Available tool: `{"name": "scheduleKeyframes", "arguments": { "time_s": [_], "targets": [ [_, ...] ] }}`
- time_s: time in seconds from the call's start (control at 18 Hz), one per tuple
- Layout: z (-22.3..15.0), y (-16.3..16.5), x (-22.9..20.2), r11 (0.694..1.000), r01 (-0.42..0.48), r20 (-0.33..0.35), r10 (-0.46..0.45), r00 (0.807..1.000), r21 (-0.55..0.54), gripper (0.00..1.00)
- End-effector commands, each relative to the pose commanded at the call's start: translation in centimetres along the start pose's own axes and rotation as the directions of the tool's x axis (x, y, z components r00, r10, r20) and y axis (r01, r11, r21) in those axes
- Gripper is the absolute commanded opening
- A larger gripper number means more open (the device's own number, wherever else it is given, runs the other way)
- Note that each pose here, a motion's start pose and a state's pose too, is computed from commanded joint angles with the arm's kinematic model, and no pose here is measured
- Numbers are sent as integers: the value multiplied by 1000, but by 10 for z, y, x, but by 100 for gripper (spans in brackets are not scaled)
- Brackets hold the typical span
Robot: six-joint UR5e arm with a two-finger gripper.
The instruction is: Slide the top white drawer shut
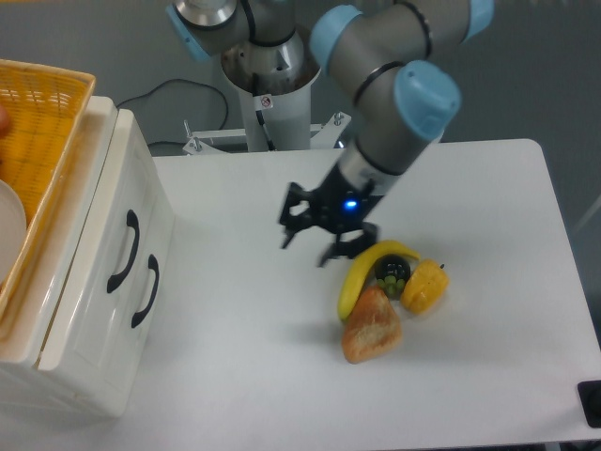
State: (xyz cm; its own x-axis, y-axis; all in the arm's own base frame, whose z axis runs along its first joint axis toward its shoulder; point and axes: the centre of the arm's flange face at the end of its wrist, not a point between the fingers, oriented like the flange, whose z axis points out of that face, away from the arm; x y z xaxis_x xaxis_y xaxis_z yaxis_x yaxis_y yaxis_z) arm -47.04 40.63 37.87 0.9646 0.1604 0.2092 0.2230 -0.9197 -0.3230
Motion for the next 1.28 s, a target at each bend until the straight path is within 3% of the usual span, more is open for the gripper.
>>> {"name": "scheduleKeyframes", "arguments": {
  "time_s": [0.17,0.33,0.61,0.83,1.06,1.28],
  "targets": [
    [-6,26,-41,991,-130,52,132,990,-30,100],
    [-24,60,-84,956,-274,102,285,953,-105,100],
    [-38,106,-154,941,-286,192,318,928,-180,100],
    [-31,114,-172,870,-401,156,455,877,-286,100],
    [-21,123,-183,845,-392,131,463,877,-363,100],
    [-16,126,-187,844,-386,123,457,881,-371,100]
  ]
}}
